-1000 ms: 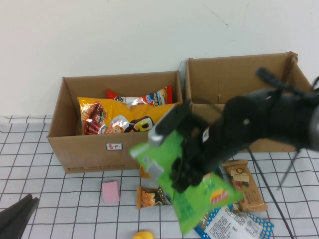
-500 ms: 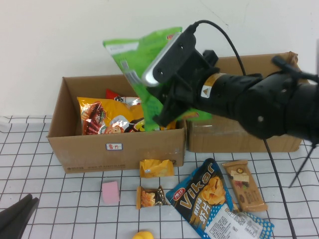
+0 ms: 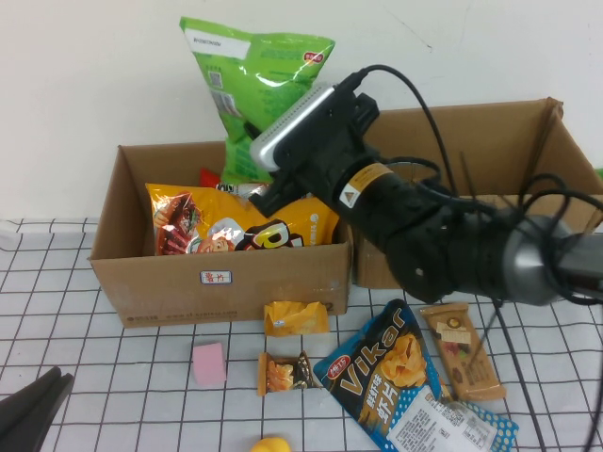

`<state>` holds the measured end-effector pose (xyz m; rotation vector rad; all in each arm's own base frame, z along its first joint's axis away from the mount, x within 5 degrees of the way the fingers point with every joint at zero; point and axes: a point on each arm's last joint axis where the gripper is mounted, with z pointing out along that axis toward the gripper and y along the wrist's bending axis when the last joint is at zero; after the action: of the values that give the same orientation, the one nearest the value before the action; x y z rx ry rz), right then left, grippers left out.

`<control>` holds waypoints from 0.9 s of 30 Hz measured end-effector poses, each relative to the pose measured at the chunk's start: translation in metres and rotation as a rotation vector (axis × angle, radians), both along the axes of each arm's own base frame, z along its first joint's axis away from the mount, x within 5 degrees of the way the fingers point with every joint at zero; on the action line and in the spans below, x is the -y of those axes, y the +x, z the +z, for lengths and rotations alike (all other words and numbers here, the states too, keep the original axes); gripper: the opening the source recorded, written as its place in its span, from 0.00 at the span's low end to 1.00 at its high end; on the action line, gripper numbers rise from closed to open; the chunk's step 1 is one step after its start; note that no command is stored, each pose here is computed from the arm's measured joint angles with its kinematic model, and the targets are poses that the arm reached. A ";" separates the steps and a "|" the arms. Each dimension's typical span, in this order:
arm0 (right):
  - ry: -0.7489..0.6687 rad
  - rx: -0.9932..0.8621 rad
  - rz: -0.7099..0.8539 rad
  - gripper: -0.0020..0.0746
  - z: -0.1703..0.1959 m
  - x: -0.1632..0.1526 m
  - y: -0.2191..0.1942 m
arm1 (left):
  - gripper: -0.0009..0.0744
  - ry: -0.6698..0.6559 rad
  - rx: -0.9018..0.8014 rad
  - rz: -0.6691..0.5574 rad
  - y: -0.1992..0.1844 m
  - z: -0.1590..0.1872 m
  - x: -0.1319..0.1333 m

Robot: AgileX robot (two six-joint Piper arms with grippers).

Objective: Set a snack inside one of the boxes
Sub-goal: Place the potato chip in the potato chip box

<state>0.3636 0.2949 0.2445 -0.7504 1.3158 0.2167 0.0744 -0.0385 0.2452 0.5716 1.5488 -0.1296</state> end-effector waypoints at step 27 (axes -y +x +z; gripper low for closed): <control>0.104 -0.595 -0.116 0.69 -0.048 -0.020 0.075 | 0.01 -0.002 0.001 0.000 0.000 0.000 0.000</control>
<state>0.4383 0.3144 0.1968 -0.5339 1.8890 0.4344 0.0744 -0.0386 0.2453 0.5699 1.5479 -0.1310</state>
